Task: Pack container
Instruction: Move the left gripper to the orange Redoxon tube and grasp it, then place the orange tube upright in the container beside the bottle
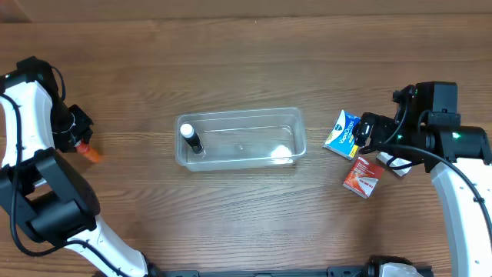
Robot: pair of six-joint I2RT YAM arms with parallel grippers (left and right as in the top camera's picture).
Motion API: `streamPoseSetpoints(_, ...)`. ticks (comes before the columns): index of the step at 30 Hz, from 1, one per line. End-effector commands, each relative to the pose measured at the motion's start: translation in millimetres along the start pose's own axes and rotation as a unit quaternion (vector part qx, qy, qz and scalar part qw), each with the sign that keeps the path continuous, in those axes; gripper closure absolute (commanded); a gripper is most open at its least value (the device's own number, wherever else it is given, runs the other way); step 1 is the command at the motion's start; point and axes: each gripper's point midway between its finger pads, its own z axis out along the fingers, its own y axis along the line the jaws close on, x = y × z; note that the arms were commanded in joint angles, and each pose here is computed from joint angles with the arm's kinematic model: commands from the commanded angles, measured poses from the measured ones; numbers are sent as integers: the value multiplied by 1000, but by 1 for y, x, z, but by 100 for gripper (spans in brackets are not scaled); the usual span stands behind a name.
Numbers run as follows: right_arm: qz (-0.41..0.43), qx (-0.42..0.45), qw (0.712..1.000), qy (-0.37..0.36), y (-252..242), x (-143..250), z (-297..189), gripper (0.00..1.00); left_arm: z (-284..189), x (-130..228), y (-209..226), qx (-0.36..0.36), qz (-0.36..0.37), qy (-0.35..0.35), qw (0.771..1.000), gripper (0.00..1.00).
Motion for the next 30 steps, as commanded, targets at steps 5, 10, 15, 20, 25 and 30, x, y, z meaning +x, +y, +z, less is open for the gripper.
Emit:
streamPoseSetpoints(5, 1, -6, 1000, -18, 3, -11, -8, 0, 1, 9, 6, -11, 3, 19, 1000, 96)
streamPoseSetpoints(10, 1, -6, 1000, -18, 3, -11, -8, 0, -40, 18, -15, 54, 18, -18, 998, 96)
streamPoseSetpoints(15, 1, -6, 1000, -19, 3, -11, -8, 0, -122, 54, -45, 136, 86, -102, 982, 96)
streamPoseSetpoints(20, 0, -6, 1000, -22, 4, -12, -8, 0, -184, 132, -87, 180, 209, -164, 947, 96)
streamPoseSetpoints(25, 0, -6, 1000, -21, 4, -12, -8, 0, -182, 187, -122, 181, 305, -143, 924, 96)
streamPoseSetpoints(30, 0, -6, 1000, -21, 4, -12, -8, 0, -141, 208, -132, 144, 321, -92, 931, 96)
